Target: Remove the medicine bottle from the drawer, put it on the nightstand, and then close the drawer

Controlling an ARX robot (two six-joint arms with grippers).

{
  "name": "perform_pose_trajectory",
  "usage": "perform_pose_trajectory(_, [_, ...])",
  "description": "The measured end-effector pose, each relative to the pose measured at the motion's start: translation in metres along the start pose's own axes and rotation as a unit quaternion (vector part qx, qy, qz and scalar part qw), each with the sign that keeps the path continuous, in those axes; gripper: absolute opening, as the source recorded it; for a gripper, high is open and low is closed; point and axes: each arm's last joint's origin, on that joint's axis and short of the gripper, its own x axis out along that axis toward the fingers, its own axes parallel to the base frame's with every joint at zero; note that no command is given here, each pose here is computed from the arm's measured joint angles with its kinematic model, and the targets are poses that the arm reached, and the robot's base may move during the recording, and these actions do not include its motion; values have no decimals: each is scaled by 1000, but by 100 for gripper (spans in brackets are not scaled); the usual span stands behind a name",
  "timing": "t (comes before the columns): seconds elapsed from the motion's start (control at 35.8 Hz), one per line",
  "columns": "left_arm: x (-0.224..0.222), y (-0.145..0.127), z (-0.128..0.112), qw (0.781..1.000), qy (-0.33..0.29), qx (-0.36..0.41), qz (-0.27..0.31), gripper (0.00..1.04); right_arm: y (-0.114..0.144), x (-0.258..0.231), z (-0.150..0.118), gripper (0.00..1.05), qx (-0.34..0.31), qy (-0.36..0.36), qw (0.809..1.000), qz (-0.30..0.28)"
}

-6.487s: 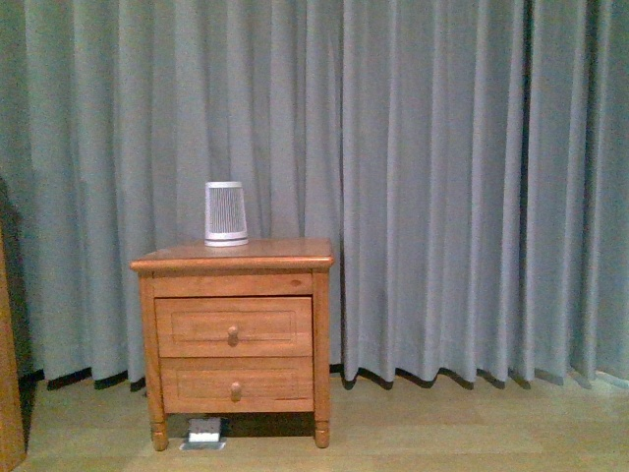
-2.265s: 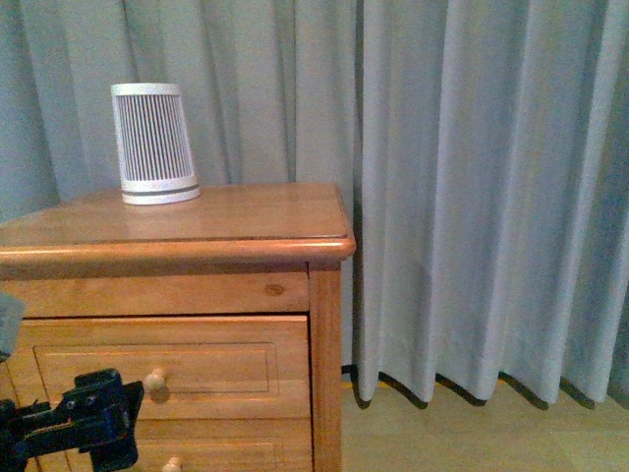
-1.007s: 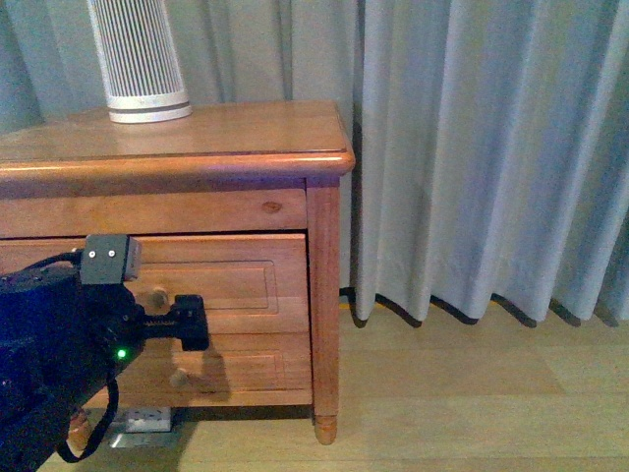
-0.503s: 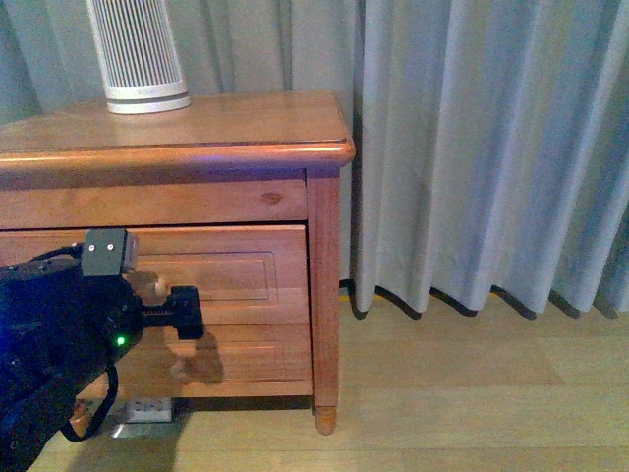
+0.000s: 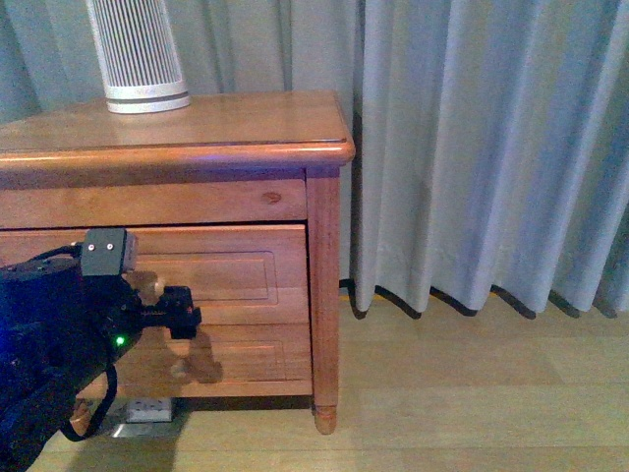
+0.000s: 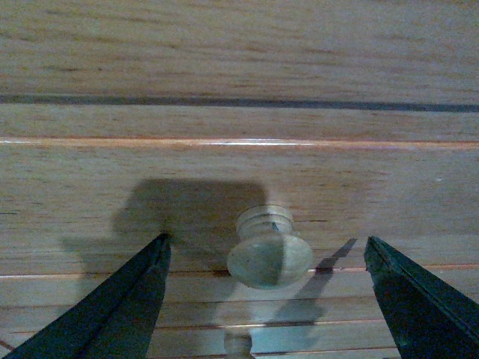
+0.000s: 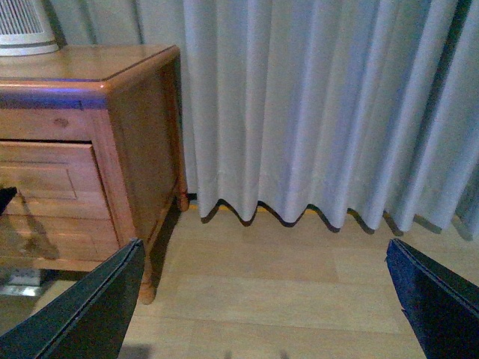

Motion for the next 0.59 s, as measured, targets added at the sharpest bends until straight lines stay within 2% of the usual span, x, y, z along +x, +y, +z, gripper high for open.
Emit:
perform_pose_trajectory(0.17, [0, 0, 0, 1000, 0, 3, 0, 86, 0, 0, 0, 98, 0, 0, 1000, 0])
perform_pose_trajectory(0.28, [0, 1, 0, 1000, 0, 5, 0, 84, 0, 0, 0, 98, 0, 0, 1000, 0])
perform_pose_trajectory(0.31, [0, 1, 0, 1000, 0, 6, 1, 81, 0, 0, 0, 98, 0, 0, 1000, 0])
perform_pose_trajectory(0.45, [0, 5, 1, 1000, -1, 11, 7, 51, 0, 0, 0, 98, 0, 0, 1000, 0])
perform_pose_trajectory(0.59, [0, 4, 1, 1000, -4, 14, 1, 34, 0, 0, 0, 98, 0, 0, 1000, 0])
